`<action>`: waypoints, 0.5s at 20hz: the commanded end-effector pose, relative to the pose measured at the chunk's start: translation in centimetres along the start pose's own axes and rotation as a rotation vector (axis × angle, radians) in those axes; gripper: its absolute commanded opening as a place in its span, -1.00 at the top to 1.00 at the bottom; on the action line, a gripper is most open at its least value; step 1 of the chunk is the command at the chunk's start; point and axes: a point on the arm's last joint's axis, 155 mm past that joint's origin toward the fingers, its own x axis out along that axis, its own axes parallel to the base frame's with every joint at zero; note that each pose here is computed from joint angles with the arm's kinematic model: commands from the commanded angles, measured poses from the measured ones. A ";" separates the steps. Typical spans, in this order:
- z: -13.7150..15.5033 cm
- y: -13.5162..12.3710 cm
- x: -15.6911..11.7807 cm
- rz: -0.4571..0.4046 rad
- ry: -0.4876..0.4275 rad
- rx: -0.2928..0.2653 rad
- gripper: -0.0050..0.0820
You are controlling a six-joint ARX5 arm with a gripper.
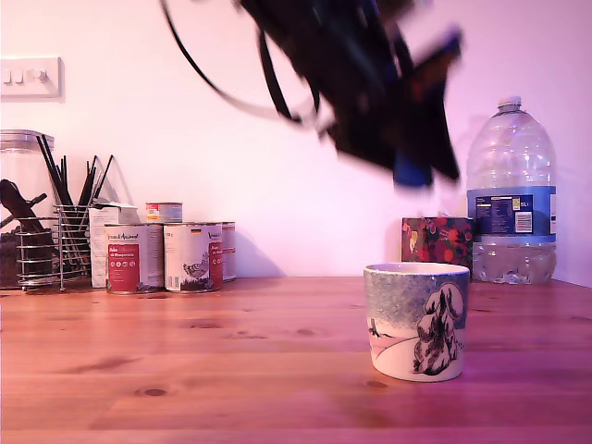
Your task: Pick up the coffee capsules from the table one by one and drop them inside the nearest coffee cup
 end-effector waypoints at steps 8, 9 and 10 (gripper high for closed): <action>-2.5 0.5 2.3 0.004 0.111 -0.027 0.43; -2.4 0.5 2.3 0.004 0.108 -0.026 0.43; -2.4 0.5 2.3 0.004 0.106 -0.026 0.43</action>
